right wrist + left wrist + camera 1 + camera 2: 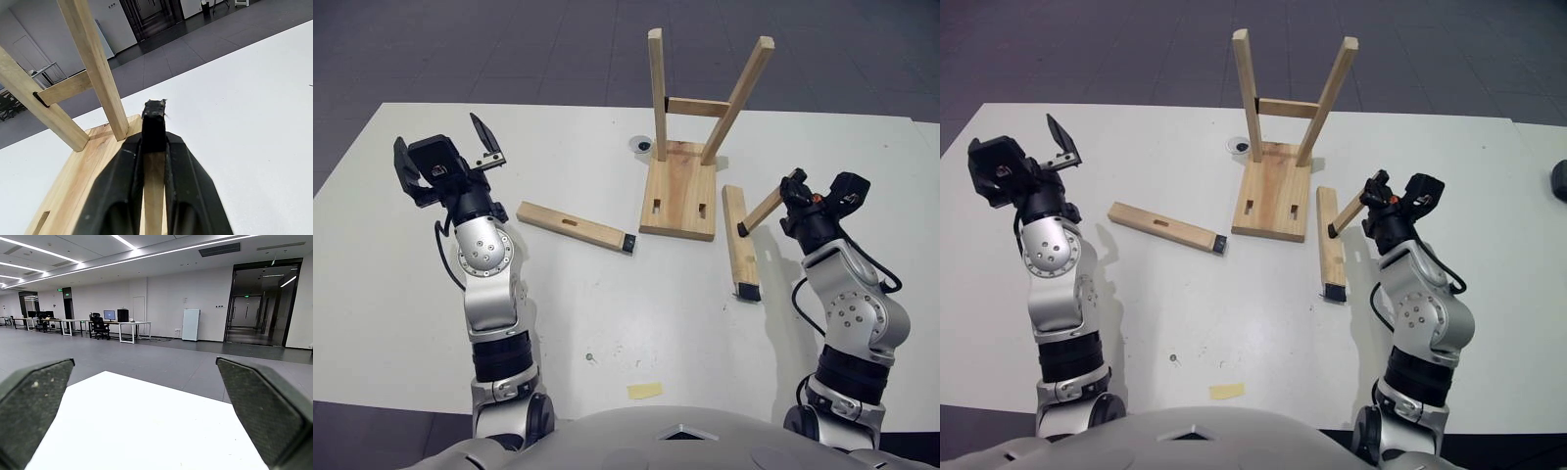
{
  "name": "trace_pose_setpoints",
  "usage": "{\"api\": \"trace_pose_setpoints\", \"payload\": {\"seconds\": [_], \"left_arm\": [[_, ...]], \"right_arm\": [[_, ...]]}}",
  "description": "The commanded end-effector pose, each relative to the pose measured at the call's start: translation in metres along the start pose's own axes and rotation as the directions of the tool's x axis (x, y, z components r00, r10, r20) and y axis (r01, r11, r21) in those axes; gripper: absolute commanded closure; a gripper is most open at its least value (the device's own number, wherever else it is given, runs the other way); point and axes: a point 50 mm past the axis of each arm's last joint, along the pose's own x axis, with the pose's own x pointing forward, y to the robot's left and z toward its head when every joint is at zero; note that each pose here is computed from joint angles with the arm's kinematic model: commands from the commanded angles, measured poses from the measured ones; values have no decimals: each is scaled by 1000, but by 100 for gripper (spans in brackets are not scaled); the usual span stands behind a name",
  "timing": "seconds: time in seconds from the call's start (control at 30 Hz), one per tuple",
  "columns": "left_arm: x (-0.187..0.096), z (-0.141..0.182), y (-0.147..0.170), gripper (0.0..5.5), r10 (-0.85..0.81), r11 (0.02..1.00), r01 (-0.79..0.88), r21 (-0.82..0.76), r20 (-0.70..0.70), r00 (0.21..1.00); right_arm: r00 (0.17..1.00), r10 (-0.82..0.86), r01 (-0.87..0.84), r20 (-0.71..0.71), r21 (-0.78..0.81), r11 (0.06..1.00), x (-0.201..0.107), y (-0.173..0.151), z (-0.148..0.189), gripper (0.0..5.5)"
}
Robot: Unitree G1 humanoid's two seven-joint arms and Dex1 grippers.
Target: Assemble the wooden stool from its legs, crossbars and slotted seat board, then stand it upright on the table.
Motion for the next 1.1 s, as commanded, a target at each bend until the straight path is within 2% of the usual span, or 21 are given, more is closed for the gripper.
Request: {"api": "trace_pose_setpoints", "payload": {"seconds": [0.03, 0.2, 0.4, 0.67, 0.73, 0.93, 1.1], "left_arm": [[3, 1, -4, 10, -14, 1000, 14, 1, 6, 1000], [3, 3, -4, 10, -12, 1000, 12, -2, 13, 1000], [3, 6, -5, 10, -10, 1000, 10, -10, 29, 1000], [5, 13, -13, 10, -11, 999, 13, -34, 64, 998], [5, 15, -15, 10, -9, 999, 12, -40, 75, 997], [5, 22, -17, 10, -3, 998, 9, -59, 101, 995], [2, 26, -21, 10, -12, 997, 19, -68, 107, 994]], "right_arm": [[999, -36, 35, -10, -13, 999, 1, -4, -8, 509], [1000, -5, 2, -24, -123, 992, -1, -3, -18, 509], [992, 49, -76, -112, -247, 966, -12, -14, -46, 509], [951, 81, -188, -297, -353, 917, -26, -44, -83, 509], [947, 116, -227, -299, -370, 901, -28, -49, -88, 509], [889, -6, -203, -458, -406, 891, -47, -99, -119, 509], [826, -5, -272, -564, -406, 872, -64, -115, -135, 509]]}}
